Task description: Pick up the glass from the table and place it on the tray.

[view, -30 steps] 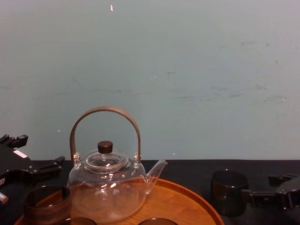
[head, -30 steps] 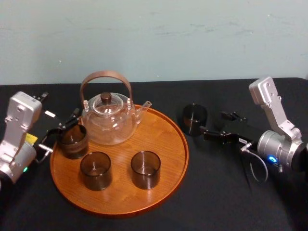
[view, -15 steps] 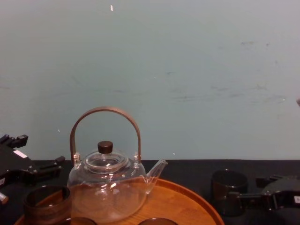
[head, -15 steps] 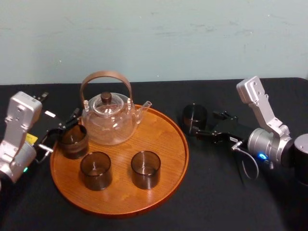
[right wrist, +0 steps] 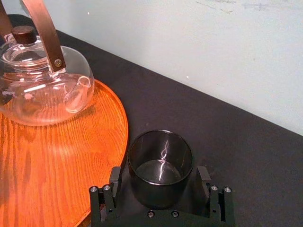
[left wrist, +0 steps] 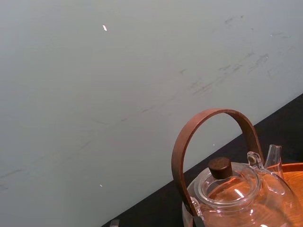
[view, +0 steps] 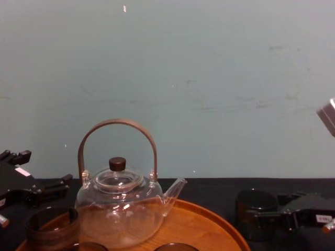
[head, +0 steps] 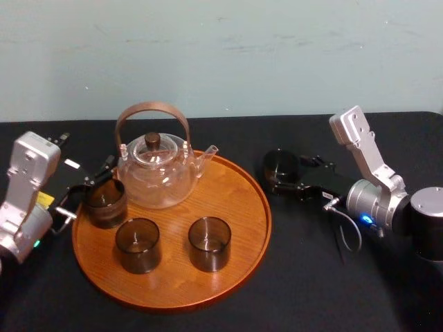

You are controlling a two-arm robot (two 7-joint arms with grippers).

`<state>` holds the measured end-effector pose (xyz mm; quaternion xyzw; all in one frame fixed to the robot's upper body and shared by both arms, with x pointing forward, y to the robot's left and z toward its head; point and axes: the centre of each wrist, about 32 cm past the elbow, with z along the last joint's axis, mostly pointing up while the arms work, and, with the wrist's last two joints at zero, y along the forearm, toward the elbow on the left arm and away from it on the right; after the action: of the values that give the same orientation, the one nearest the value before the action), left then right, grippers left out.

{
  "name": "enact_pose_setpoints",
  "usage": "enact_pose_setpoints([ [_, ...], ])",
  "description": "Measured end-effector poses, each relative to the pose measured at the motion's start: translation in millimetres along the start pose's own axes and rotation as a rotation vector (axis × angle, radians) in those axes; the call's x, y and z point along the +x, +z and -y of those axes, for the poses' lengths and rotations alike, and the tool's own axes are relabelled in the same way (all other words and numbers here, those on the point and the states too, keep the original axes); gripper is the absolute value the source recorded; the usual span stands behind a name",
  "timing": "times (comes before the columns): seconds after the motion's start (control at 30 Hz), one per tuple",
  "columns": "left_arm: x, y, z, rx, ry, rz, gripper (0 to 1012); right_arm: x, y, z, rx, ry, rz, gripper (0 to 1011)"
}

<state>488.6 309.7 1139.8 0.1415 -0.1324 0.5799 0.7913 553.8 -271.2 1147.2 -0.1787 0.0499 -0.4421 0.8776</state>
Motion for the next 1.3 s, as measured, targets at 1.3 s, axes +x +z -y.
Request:
enact_pose_setpoints([
  [1.3, 0.0, 0.0, 0, 0.000, 0.000, 0.000, 1001, -4.9, 6.2, -19.5, -0.003, -0.023, -0.004, 1003],
])
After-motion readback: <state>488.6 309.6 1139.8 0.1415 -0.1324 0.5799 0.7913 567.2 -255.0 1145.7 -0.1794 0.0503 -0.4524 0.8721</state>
